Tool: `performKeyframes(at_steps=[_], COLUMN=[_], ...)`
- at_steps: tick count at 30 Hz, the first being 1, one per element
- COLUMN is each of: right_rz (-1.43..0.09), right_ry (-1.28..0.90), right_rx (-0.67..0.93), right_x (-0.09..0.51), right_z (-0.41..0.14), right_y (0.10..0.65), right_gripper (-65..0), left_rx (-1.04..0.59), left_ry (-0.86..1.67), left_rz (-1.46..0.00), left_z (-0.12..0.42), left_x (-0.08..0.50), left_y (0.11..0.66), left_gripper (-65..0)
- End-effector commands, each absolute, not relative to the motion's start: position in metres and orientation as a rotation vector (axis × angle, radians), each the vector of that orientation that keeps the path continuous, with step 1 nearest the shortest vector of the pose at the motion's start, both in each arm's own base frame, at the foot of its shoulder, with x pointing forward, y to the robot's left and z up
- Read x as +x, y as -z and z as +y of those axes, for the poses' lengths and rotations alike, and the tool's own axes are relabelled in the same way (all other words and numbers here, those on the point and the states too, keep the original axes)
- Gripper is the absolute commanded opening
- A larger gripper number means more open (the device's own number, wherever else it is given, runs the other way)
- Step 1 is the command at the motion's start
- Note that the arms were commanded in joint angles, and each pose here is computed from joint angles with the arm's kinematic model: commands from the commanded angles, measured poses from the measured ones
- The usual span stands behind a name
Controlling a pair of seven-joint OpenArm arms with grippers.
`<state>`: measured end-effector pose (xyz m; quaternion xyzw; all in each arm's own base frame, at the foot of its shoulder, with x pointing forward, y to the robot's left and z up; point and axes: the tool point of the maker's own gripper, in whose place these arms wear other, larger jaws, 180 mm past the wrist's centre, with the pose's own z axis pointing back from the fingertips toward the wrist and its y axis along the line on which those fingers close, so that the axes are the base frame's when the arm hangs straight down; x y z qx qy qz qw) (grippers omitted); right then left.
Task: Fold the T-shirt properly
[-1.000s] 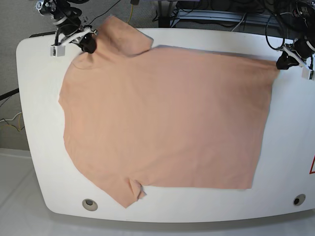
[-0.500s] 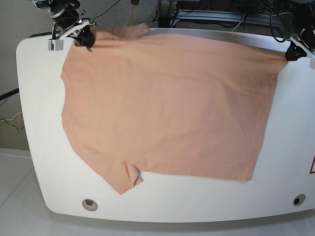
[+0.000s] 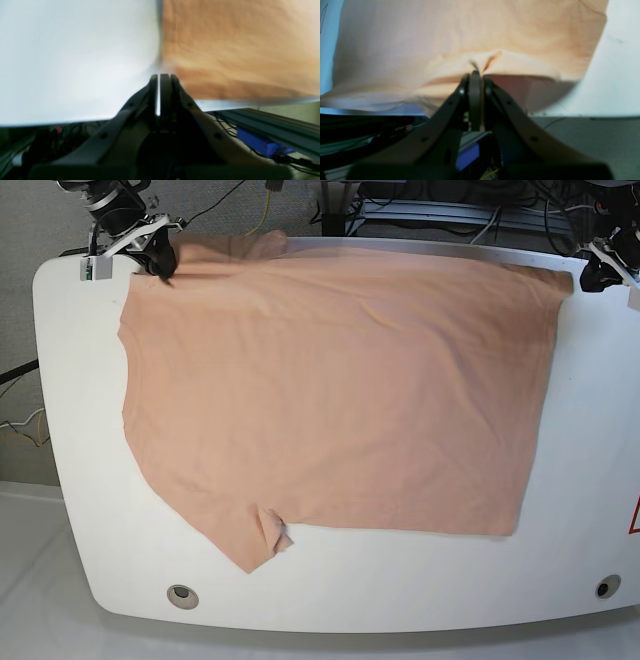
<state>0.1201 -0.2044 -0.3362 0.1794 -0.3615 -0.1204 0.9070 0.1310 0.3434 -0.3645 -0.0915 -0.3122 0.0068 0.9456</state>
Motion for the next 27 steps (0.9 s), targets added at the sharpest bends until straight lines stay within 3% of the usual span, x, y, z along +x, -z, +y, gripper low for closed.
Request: performKeyframes(at_steps=[1,12,27], right_rz=[-0.788,-0.789,-0.94], right_ry=[0.243,0.24,0.11], right_rx=[0.374,0.404,0.33], right_x=[0.124,0.129,0.204], right_z=[-0.205,-0.2,-0.207], right_y=[0.325,0.329,0.313], right_gripper=[-65.0,-65.0,-65.0], left_rx=[-0.175,-0.201,-0.175], left_ry=[0.012,0.034,0.028], left_rz=[-0.677,-0.727,-0.832], left_z=[0.345,0.335,0.344], left_x=[0.139,0.151,0.206], left_y=[0.351,0.343,0.337], left_gripper=[-65.0,-65.0,-65.0])
